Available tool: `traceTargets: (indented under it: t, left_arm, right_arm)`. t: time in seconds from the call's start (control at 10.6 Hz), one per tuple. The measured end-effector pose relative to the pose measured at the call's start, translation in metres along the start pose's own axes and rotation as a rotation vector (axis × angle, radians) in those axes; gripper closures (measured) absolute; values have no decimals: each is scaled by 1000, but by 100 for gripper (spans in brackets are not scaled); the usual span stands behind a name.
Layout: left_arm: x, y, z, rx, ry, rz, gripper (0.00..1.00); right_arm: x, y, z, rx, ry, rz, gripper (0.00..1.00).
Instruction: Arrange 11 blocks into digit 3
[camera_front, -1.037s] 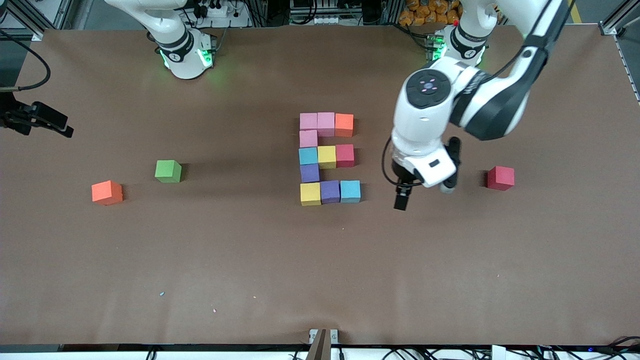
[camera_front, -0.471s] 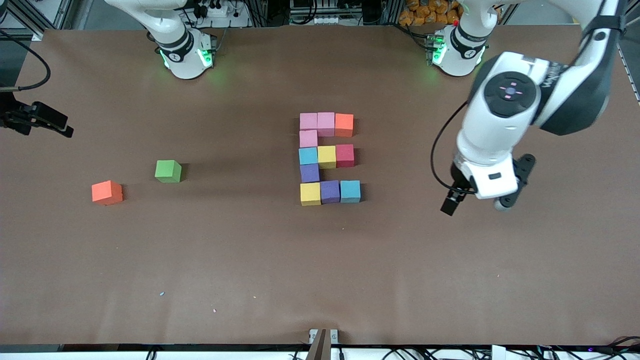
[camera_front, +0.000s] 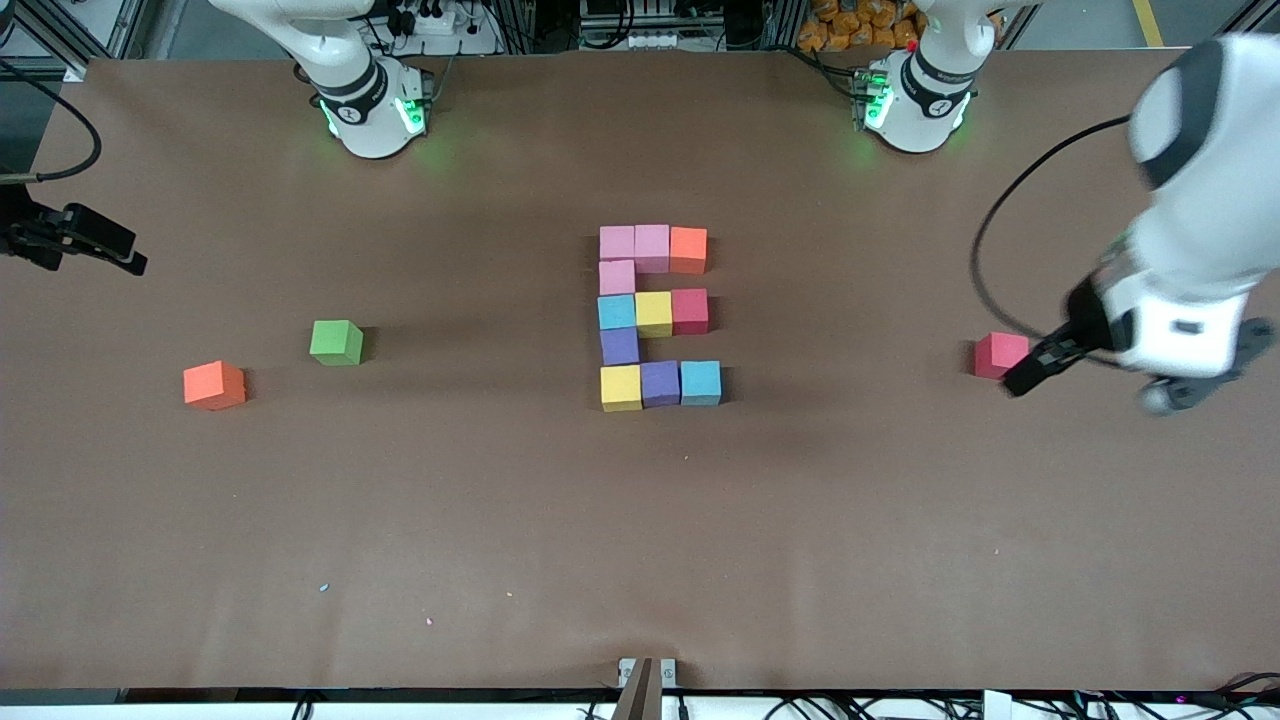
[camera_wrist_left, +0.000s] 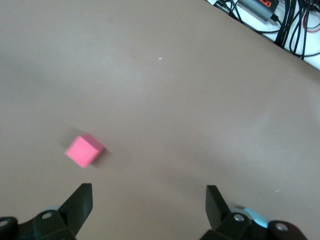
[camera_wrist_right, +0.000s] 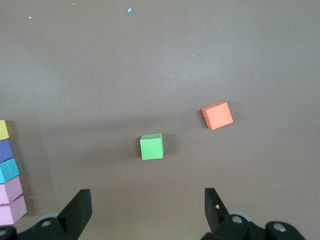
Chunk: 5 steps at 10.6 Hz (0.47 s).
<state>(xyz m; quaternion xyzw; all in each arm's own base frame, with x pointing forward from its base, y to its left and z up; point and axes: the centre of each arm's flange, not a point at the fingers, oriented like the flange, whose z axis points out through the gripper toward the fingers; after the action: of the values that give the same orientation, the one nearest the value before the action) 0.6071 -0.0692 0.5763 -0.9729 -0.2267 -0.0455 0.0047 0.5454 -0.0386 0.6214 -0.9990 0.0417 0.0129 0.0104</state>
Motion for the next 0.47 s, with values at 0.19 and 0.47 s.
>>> traceTargets:
  t: [0.19,0.47]
  left_arm:
    - [3,-40,-24,26,-11,160,0]
    - [-2,-68,-43,20,-47,238,0]
  right_arm:
    - [0,0,0,0,0,0,0]
    - [0,0,0,0,0,0,0]
